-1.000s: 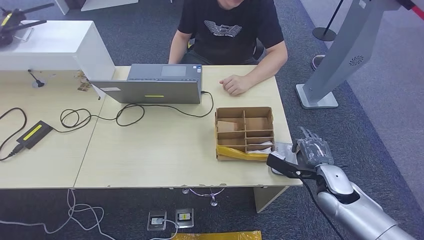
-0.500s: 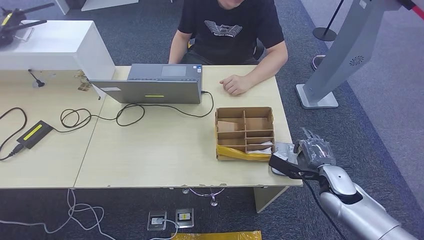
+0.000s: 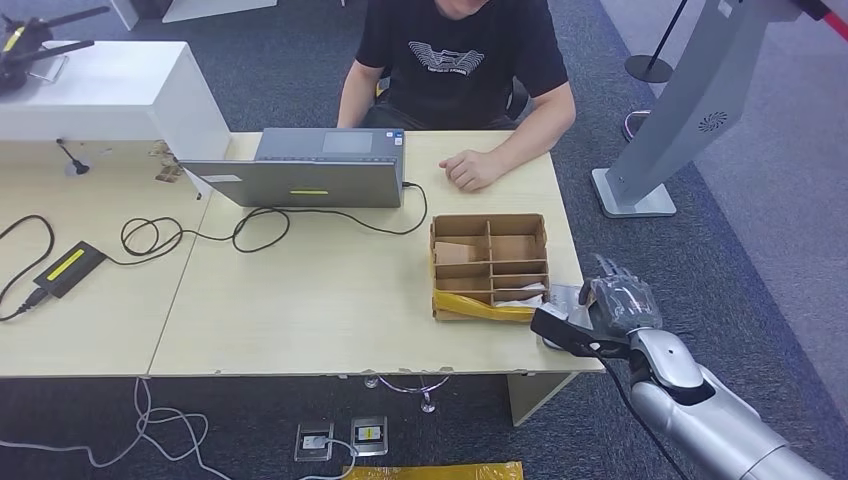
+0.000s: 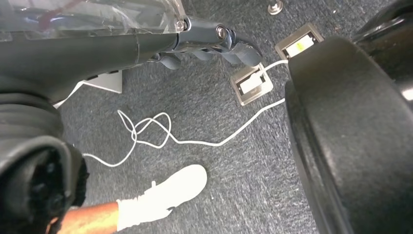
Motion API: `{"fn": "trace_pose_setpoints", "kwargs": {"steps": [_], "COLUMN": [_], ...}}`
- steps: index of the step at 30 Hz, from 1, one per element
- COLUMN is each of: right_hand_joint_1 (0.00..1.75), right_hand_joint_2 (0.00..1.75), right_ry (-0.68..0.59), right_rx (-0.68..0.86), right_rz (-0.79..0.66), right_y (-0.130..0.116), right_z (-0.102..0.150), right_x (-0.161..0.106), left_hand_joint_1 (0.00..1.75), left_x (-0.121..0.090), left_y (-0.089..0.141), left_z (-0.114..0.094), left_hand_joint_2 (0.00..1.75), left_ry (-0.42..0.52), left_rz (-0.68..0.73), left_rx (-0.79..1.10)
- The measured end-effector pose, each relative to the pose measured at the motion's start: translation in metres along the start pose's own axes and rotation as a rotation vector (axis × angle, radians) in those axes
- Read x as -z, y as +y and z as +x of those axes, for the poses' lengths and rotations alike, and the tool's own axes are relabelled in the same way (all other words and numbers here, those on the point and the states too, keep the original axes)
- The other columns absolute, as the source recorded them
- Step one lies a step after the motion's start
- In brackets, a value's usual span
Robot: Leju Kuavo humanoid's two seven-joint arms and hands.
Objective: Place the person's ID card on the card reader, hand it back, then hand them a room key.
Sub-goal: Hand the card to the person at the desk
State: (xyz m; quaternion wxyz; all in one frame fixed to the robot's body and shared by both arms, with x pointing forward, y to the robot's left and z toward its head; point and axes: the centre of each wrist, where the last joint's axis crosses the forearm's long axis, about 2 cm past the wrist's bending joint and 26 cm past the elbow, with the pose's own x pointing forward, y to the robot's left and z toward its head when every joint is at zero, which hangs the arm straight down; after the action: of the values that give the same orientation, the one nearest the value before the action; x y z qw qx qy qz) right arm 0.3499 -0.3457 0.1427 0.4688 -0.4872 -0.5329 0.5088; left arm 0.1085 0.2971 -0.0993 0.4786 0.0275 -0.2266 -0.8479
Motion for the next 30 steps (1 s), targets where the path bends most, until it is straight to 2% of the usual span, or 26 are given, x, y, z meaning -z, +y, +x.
{"fn": "trace_pose_setpoints", "kwargs": {"steps": [14, 30], "right_hand_joint_1": [1.75, 1.75], "right_hand_joint_2": [1.75, 1.75], "right_ry": [0.028, 0.082], "right_rx": [-0.001, -0.075], "right_rz": [0.015, 0.020], "right_y": [0.007, -0.006], "right_z": [-0.008, -0.021], "right_x": [0.005, 0.013], "left_hand_joint_1": [0.00, 0.00], "left_x": [0.000, -0.001], "left_y": [0.001, -0.001], "left_z": [-0.001, -0.003], "left_hand_joint_2": [0.00, 0.00], "left_ry": [-0.003, -0.004], "left_rz": [0.013, -0.002], "left_rx": [0.013, -0.011]}}
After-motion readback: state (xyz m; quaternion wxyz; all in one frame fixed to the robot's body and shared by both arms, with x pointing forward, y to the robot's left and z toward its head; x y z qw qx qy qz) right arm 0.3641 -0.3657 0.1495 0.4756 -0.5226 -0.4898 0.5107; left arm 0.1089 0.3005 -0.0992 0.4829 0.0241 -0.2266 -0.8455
